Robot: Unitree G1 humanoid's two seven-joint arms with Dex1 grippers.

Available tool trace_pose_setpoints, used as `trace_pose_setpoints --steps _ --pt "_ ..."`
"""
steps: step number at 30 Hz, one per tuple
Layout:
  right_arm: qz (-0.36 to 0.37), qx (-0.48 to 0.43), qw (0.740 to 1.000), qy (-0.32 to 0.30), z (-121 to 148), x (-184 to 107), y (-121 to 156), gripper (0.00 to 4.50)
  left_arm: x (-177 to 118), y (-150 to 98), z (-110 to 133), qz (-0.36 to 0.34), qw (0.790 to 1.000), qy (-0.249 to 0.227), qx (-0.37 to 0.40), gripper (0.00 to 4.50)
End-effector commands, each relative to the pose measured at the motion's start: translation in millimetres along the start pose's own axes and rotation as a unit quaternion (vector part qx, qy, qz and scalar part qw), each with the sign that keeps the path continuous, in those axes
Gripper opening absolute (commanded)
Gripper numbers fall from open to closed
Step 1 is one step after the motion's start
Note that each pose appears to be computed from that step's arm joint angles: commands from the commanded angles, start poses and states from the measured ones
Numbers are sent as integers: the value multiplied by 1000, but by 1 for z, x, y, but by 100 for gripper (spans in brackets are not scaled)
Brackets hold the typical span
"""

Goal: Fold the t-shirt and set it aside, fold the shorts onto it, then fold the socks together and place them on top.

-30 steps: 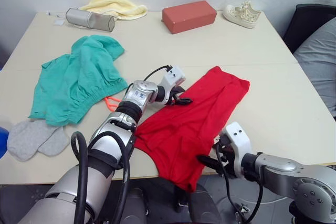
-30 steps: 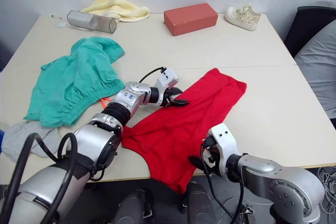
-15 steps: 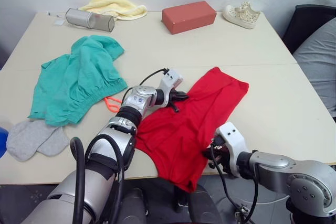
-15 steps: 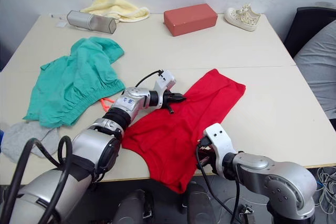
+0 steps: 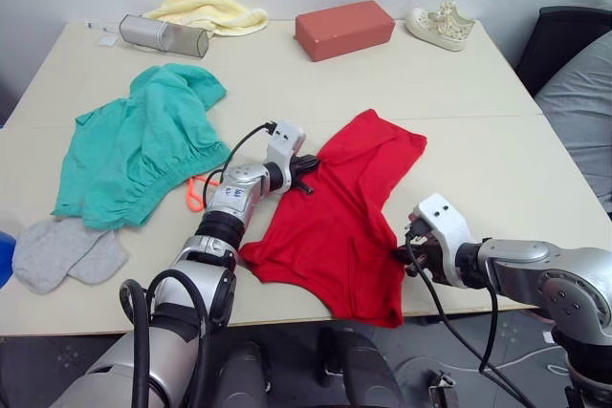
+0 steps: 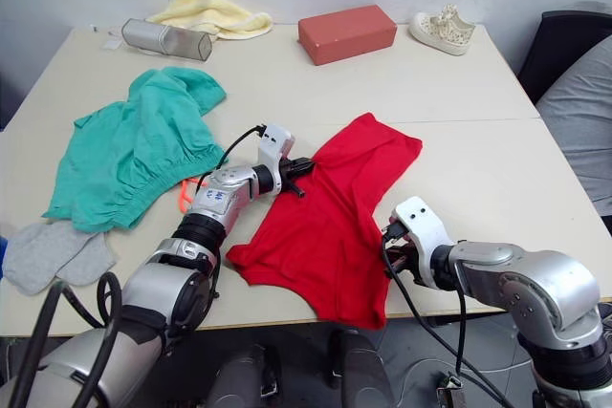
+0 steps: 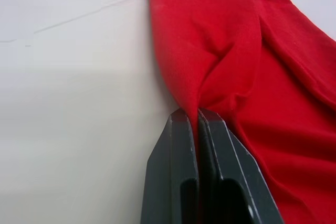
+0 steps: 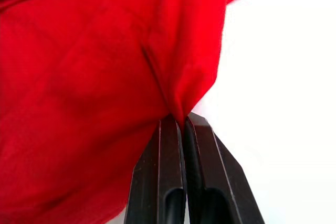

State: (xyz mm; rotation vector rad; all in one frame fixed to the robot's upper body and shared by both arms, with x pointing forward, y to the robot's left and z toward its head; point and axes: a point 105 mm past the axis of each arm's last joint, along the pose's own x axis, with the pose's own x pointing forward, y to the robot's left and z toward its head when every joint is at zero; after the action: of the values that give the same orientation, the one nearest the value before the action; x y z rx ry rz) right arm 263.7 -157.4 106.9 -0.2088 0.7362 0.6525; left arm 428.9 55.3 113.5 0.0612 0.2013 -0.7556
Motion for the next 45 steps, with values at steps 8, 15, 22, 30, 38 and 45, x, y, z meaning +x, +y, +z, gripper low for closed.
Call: trace_pose_setpoints --steps 8,15,22,30,38,45 --pt "-48 -59 997 -26 18 1 -48 3 -33 5 13 117 992 -34 15 0" --pt "-1 -86 995 -48 17 0 -46 3 -44 -7 11 112 993 -26 24 0" --pt "21 -93 989 -114 21 -14 -46 69 -62 -12 26 65 995 -61 53 131" --pt "39 -215 967 -128 0 -52 -55 329 -99 -8 42 -42 978 -85 185 373" --pt "27 -503 860 -86 -49 -72 -91 450 -142 -4 19 -185 830 -28 526 450" --pt "58 -606 784 -119 -59 -52 -79 450 -140 -10 -1 -236 755 -52 609 450"
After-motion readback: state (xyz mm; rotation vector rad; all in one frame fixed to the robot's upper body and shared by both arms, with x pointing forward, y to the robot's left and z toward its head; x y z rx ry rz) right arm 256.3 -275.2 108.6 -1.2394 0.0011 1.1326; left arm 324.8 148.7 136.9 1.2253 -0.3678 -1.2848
